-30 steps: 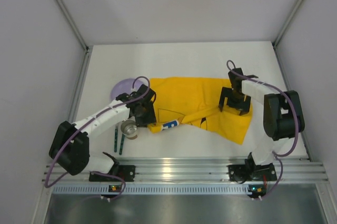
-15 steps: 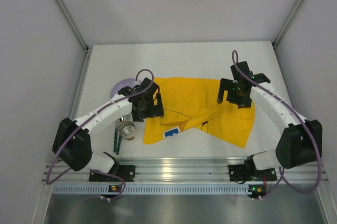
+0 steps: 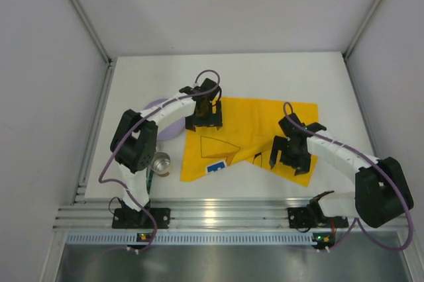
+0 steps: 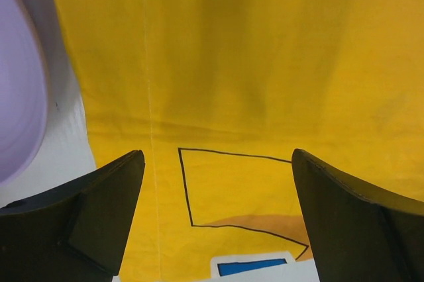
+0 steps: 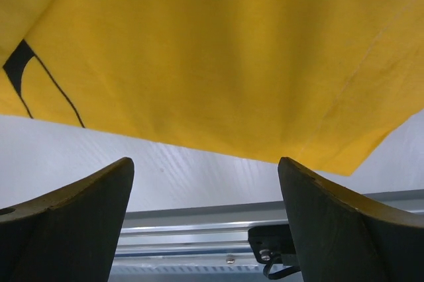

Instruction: Set the dinner table for one person

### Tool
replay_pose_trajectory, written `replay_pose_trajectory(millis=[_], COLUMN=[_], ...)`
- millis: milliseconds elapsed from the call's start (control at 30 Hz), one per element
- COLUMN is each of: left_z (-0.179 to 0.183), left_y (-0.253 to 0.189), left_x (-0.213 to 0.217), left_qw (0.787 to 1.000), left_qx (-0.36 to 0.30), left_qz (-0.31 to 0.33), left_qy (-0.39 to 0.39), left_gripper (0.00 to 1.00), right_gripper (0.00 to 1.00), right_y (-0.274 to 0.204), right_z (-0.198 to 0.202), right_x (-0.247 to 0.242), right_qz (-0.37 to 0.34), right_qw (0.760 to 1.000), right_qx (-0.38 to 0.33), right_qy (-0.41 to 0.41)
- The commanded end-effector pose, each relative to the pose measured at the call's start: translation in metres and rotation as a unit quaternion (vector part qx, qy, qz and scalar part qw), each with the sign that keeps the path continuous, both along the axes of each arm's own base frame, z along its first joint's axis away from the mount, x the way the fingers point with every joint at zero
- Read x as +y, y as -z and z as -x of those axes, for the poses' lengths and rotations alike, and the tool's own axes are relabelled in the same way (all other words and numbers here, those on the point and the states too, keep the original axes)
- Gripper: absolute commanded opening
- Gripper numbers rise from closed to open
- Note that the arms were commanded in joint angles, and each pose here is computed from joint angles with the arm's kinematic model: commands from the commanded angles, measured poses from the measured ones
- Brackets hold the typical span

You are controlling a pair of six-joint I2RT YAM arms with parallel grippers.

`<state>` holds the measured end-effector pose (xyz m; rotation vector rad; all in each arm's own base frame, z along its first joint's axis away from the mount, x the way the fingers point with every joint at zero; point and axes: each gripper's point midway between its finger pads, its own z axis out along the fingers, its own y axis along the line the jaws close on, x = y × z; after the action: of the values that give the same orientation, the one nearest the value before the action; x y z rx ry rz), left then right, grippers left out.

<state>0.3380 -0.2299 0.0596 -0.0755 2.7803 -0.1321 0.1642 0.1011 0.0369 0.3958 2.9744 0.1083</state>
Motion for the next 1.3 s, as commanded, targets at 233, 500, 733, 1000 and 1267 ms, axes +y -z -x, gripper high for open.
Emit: replay_pose_trajectory(millis=[233, 500, 733, 1000, 1267], left_z=[-0.038, -0.048, -0.060, -0.074, -0.078], left_y=[0.019, 0.034, 0.052, 0.057, 0.053], left_x=[0.031, 0.050, 0.053, 0.092, 0.123], left_qw=[1.000, 0.999, 0.999, 0.997, 0.995], left_qx=[0.006, 0.015, 0.029, 0.032, 0.032], left_qz=[0.008, 0.023, 0.021, -0.005, -0.009], left_qy=[-0.029, -0.034, -0.028, -0.070, -0.099], left_gripper=[0.97, 0.82, 0.21, 0.00, 0.00], right_gripper=[0.85, 0.22, 0.00, 0.00, 0.00], right_y=[0.036, 0.055, 0.055, 0.021, -0.009], right_z=[-0.015, -0.013, -0.010, -0.007, -0.006], right_x=[-0.008, -0.006, -0.011, -0.024, -0.047], right_qz=[0.105, 0.118, 0.130, 0.162, 0.219], right_qw=[0.994, 0.992, 0.989, 0.983, 0.974], right_qx=[0.027, 0.046, 0.058, 0.062, 0.054], right_qy=[-0.001, -0.018, -0.036, -0.055, -0.031])
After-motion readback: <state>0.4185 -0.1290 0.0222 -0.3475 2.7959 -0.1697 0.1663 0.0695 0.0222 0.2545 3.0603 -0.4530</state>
